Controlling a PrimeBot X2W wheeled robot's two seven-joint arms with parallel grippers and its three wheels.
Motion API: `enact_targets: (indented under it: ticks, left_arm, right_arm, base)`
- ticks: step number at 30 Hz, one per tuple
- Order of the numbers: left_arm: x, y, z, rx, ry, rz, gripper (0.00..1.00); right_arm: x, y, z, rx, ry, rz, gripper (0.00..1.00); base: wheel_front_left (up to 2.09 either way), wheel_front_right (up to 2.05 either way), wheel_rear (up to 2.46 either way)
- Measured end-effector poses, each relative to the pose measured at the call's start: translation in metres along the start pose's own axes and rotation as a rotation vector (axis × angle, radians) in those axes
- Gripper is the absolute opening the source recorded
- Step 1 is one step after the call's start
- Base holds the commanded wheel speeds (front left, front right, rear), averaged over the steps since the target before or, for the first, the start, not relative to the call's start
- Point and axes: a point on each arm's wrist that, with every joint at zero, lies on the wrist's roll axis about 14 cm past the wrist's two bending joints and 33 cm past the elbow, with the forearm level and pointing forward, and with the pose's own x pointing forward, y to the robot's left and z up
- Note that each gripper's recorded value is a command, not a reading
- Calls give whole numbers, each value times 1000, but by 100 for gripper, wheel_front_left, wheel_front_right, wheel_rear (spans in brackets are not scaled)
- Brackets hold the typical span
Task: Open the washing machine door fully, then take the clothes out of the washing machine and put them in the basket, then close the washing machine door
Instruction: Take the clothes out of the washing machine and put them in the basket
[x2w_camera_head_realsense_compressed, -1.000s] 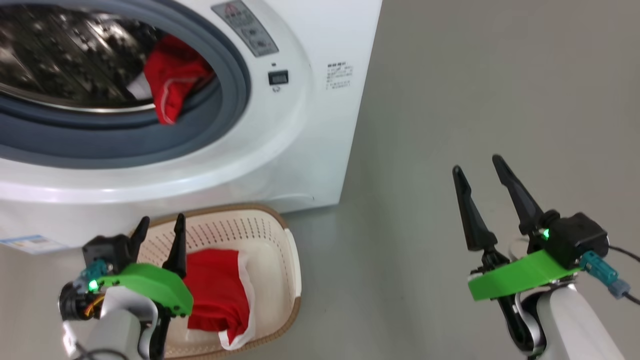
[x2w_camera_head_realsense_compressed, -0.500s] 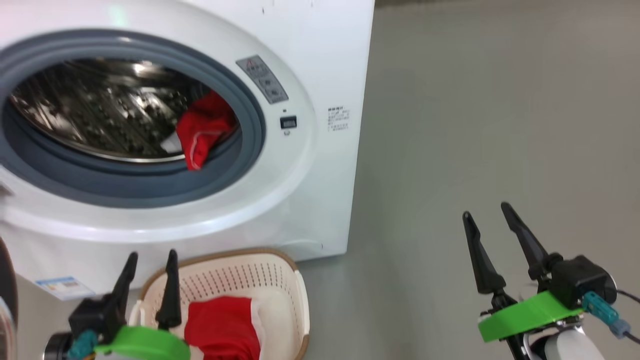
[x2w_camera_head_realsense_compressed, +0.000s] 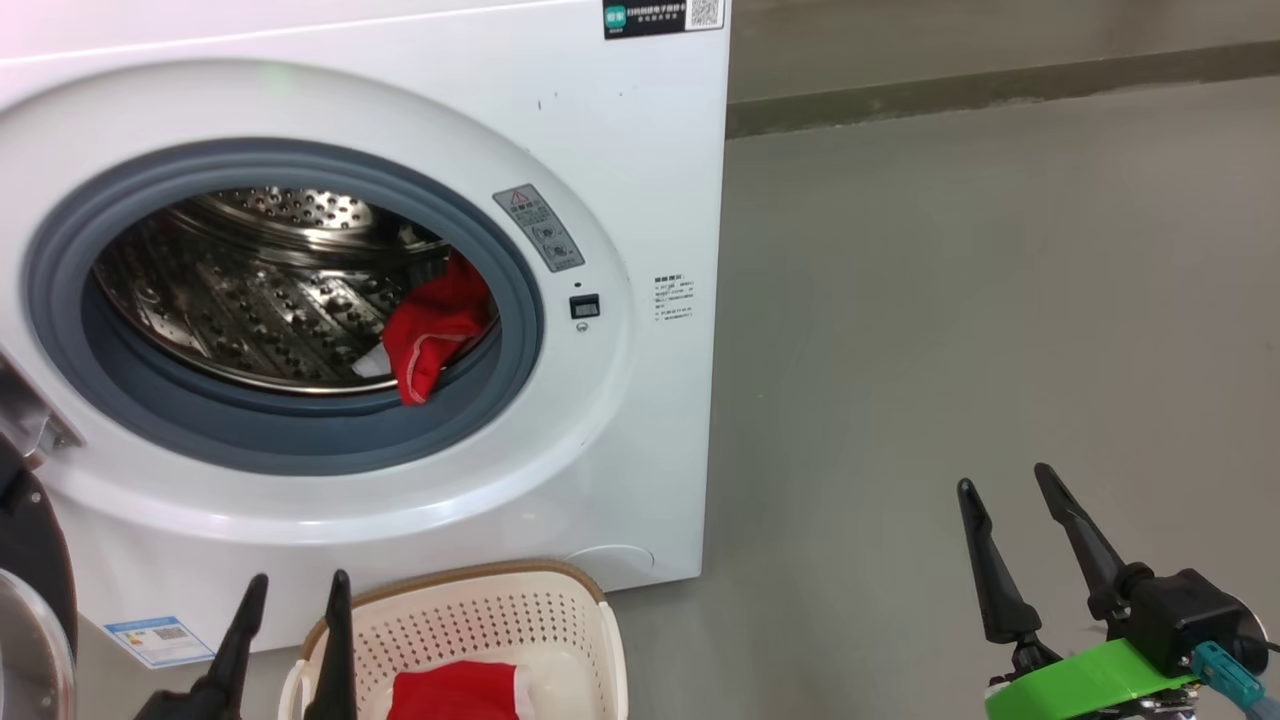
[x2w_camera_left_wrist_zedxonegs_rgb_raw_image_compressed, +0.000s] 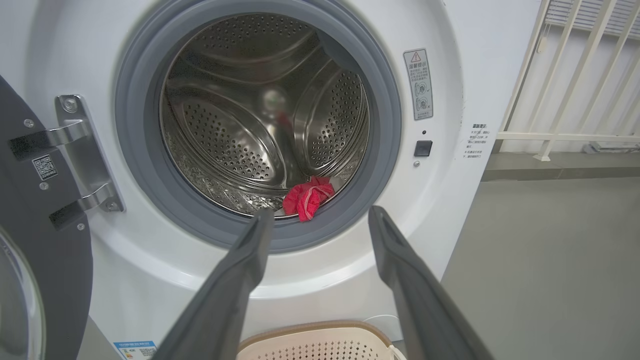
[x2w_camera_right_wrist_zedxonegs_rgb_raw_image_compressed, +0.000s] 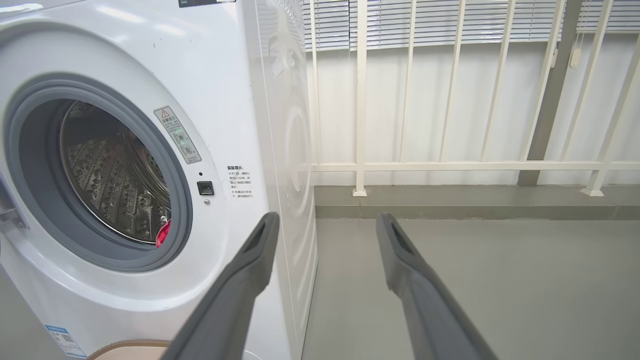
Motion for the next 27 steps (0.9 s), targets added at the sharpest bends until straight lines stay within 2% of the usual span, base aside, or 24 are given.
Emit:
enact_targets:
  ticks: [11,27]
  left_arm:
    - [-23,3,-2,7,7,11,100]
    - [-25,1,-1,14,2,5,100]
  right_arm:
    - [-12,-5,10,-1,-31,-17,100]
    - [-14,-3,11,3,-34,-13,100]
  base:
    - [0,0,0]
    - [0,0,0]
